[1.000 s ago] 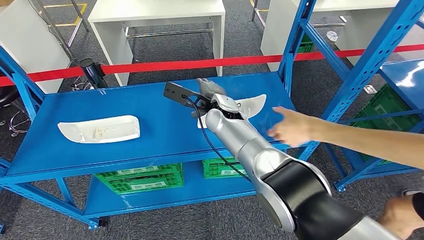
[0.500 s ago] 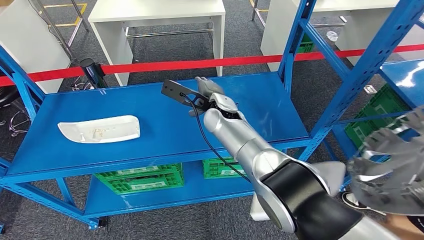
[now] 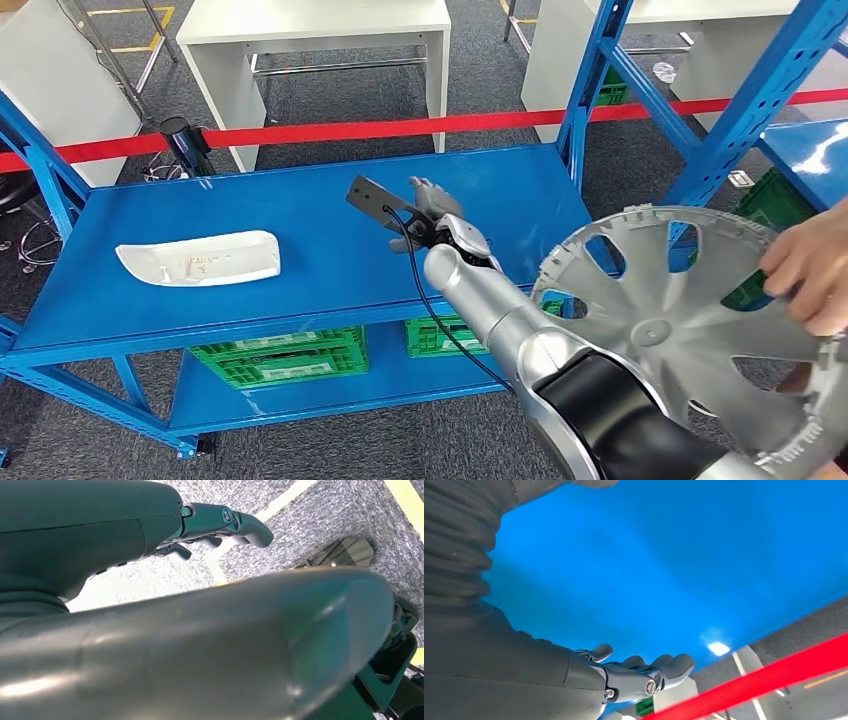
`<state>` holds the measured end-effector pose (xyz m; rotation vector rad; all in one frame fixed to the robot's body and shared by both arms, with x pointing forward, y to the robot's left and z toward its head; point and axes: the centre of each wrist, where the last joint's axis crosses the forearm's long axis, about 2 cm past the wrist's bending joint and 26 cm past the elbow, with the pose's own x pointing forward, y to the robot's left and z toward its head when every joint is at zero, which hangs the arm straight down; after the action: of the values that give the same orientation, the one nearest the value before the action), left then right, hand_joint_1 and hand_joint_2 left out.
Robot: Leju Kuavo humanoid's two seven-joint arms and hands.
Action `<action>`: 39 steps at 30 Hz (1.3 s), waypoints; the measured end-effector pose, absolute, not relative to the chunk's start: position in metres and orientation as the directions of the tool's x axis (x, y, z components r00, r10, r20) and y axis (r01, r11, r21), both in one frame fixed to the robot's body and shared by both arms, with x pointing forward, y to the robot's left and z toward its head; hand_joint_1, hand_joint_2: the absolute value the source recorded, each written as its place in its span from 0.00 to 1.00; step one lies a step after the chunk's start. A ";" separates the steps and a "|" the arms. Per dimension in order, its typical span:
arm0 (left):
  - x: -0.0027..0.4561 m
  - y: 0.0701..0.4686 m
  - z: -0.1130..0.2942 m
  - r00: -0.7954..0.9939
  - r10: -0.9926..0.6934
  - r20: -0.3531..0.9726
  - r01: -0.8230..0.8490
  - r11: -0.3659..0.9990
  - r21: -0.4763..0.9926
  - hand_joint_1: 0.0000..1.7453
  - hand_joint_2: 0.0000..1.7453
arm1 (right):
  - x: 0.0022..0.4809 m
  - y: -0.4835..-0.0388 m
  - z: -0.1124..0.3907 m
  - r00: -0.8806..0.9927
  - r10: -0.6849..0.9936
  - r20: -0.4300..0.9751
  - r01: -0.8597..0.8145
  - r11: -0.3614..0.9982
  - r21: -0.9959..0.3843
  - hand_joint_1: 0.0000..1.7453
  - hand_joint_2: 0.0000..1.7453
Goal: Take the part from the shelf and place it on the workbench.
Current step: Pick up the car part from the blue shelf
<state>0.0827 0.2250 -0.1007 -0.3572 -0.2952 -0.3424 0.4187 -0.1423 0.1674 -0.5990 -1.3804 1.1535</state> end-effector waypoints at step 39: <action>0.065 0.218 -0.103 0.917 -0.222 0.332 0.331 0.887 -0.322 0.00 0.00 | 0.350 -0.182 0.107 -0.153 0.882 0.446 -0.113 0.433 -0.894 0.00 1.00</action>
<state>0.0650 0.2181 -0.1028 -0.3830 -0.2926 -0.2914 0.3496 -0.1816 0.1072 -0.7225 -1.4607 1.0176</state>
